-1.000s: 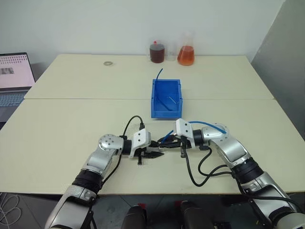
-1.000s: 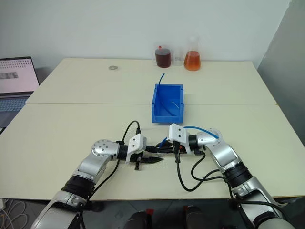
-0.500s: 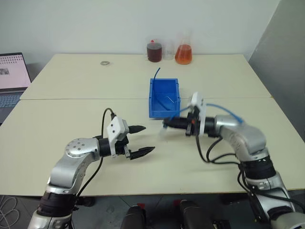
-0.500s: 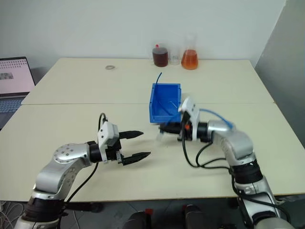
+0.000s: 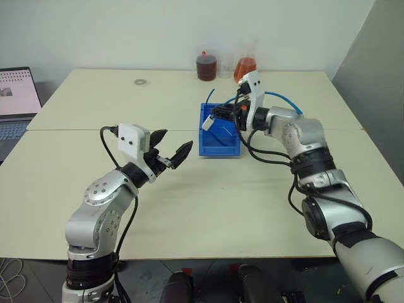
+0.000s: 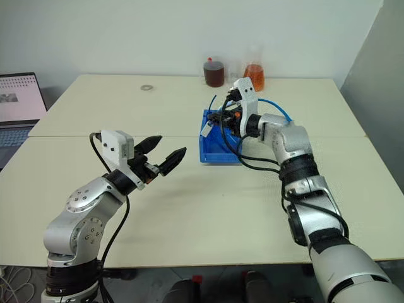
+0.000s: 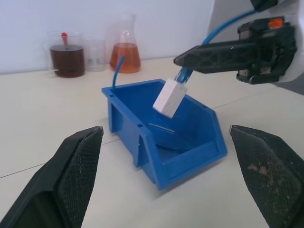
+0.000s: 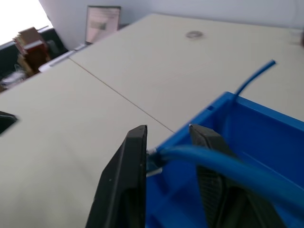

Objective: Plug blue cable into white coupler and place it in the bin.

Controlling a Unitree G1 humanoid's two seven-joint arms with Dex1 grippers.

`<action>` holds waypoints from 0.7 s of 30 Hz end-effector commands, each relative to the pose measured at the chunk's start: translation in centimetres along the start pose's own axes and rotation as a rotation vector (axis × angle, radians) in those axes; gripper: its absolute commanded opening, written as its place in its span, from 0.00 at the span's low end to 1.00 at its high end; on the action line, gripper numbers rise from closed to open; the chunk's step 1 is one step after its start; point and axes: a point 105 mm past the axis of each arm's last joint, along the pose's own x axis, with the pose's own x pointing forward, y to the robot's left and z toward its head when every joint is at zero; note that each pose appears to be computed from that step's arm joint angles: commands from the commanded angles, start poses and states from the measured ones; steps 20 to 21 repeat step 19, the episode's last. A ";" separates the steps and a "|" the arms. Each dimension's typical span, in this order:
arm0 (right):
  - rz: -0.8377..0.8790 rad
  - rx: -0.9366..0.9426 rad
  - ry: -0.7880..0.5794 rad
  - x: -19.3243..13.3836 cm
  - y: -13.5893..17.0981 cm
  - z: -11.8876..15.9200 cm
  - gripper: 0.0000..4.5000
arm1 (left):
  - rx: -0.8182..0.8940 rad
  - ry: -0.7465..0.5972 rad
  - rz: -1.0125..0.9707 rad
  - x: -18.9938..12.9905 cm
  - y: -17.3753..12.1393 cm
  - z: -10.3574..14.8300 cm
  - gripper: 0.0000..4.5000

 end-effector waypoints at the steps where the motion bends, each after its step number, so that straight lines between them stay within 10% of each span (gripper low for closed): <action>1: -0.030 -0.042 -0.039 0.1 -0.7 1.8 0.55 | 0.020 -0.032 -0.018 0.0 -0.8 0.7 1.00; 10: -0.100 -0.065 0.017 -1.6 -2.5 1.6 0.99 | -0.005 -0.019 -0.050 0.5 -1.3 0.4 1.00; 21: -0.089 -0.026 0.116 -9.0 -1.1 0.2 0.99 | -0.012 0.027 -0.041 1.0 -0.9 -0.3 1.00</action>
